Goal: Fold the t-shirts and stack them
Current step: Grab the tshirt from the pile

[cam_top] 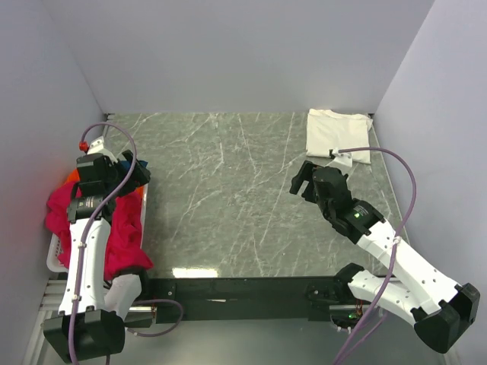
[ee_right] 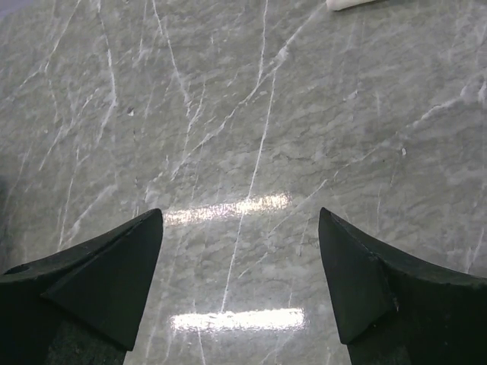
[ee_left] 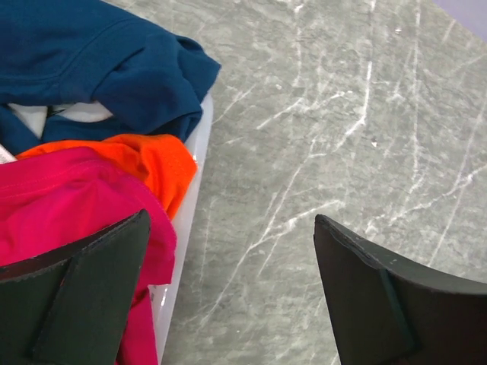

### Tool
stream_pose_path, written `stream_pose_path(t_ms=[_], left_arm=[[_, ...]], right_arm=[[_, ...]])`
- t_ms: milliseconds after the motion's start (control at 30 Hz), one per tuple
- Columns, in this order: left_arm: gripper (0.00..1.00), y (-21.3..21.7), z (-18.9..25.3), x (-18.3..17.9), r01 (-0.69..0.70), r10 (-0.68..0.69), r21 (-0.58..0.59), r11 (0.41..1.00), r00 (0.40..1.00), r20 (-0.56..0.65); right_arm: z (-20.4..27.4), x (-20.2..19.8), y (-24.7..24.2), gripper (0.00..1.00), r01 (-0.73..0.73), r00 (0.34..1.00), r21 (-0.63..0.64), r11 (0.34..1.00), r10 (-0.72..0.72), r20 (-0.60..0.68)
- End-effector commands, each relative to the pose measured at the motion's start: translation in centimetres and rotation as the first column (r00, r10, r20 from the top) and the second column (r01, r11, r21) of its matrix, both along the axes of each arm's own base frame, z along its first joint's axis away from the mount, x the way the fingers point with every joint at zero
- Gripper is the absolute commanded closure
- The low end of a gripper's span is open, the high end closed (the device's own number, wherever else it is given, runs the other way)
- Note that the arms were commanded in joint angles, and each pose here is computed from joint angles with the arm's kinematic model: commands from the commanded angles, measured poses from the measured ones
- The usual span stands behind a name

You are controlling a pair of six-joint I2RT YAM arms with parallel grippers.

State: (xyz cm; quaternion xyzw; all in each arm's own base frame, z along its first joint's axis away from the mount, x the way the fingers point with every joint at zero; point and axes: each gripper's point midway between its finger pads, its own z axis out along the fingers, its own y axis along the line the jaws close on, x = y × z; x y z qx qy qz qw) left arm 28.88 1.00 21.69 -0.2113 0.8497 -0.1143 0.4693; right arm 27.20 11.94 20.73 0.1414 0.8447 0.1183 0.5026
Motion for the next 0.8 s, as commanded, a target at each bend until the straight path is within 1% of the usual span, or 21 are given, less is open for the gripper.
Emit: stream_pose_path(t_ms=[0,100,233,300,333,367,500,667,767], left_arm=[[0.05,0.9,1.5,0.1,-0.053,0.053,0.029,0.998,0.998,0.030],[0.04,1.2,1.3,0.0,-0.074,0.074,0.030,0.997,0.997,0.013],[0.05,2.1,0.9,-0.8,-0.150,0.150,0.024,0.988,0.989,-0.014],[0.05,3.1,0.3,-1.9,-0.223,0.224,0.047,0.974,0.974,-0.038],[0.04,3.4,0.3,-2.2,-0.259,0.261,0.037,0.965,0.964,-0.045],[0.04,4.2,0.6,-2.7,-0.307,0.310,0.064,0.950,0.950,-0.042],[0.02,5.4,0.4,-4.5,-0.410,0.416,0.078,0.909,0.905,-0.093],[0.02,4.4,-1.1,-6.6,-0.448,0.444,0.025,0.894,0.874,-0.195],[0.01,4.0,-3.0,-8.4,-0.482,0.469,0.006,0.876,0.850,-0.242]], right_arm=[[1.3,0.1,-0.8,0.11,0.041,0.998,0.000,0.999,-0.041,0.048],[1.2,0.2,-0.6,0.11,0.036,0.998,0.001,0.999,-0.036,0.044],[0.9,0.5,-0.2,0.11,0.027,0.999,-0.002,1.000,-0.027,0.034],[1.1,0.8,0.1,0.11,0.015,0.999,0.001,1.000,-0.015,0.039],[1.0,0.9,0.2,0.11,0.009,0.999,-0.005,1.000,-0.009,0.037],[1.0,1.1,0.5,0.11,0.004,0.999,-0.008,1.000,-0.004,0.036],[0.9,1.8,1.2,0.11,-0.024,0.999,-0.030,0.999,0.025,0.032],[0.5,2.6,2.3,0.11,-0.049,0.999,-0.021,0.999,0.050,0.023],[0.1,2.8,2.9,0.11,-0.067,0.998,-0.011,0.998,0.067,0.016]])
